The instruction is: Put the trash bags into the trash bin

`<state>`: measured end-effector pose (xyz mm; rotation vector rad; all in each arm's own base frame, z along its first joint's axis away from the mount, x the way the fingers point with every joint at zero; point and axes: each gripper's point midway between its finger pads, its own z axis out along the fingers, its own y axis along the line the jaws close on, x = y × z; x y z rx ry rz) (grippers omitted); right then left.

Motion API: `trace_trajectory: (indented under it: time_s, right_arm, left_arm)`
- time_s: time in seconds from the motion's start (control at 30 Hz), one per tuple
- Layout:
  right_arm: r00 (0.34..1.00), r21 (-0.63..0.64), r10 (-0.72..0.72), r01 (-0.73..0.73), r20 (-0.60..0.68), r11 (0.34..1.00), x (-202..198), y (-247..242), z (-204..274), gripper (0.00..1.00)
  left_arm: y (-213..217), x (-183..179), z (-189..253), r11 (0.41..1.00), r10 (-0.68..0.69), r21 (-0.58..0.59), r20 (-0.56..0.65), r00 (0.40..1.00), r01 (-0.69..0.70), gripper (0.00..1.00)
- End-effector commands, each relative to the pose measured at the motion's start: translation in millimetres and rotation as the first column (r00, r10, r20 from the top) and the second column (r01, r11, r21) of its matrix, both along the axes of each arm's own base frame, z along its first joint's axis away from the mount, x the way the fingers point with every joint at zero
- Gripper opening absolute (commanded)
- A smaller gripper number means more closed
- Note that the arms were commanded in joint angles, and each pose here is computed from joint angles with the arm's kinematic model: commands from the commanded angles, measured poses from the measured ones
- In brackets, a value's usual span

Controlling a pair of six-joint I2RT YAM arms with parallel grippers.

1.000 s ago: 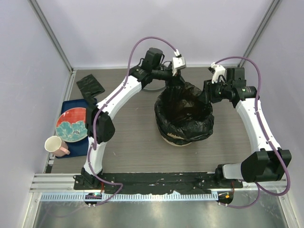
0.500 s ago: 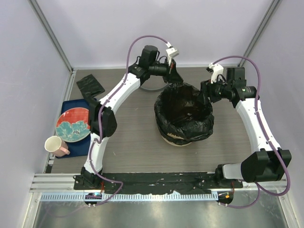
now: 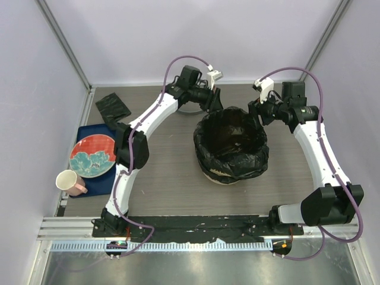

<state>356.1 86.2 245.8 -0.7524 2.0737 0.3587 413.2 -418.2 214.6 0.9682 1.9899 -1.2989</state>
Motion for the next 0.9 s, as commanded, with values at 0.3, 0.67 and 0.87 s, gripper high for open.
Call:
trace_trajectory:
  time_s: [0.3,0.67,0.87]
  right_arm:
    - [0.998,0.017,-0.043,0.042,0.041,0.999,9.0,-0.7,21.6,0.64]
    - [0.996,0.025,-0.091,0.091,-0.016,0.995,14.5,-3.6,18.1,0.62]
    - [0.992,0.01,-0.104,0.105,-0.069,0.994,12.6,-5.9,12.4,0.62]
  left_arm:
    - [136.1,116.0,-35.4,0.911,0.215,0.28,0.301,0.929,-0.301,0.72]
    - [167.7,131.8,-129.8,0.806,-0.079,0.565,0.398,0.914,-0.177,0.72]
    - [165.4,133.2,-170.8,0.725,-0.278,0.683,0.41,0.869,-0.091,0.6]
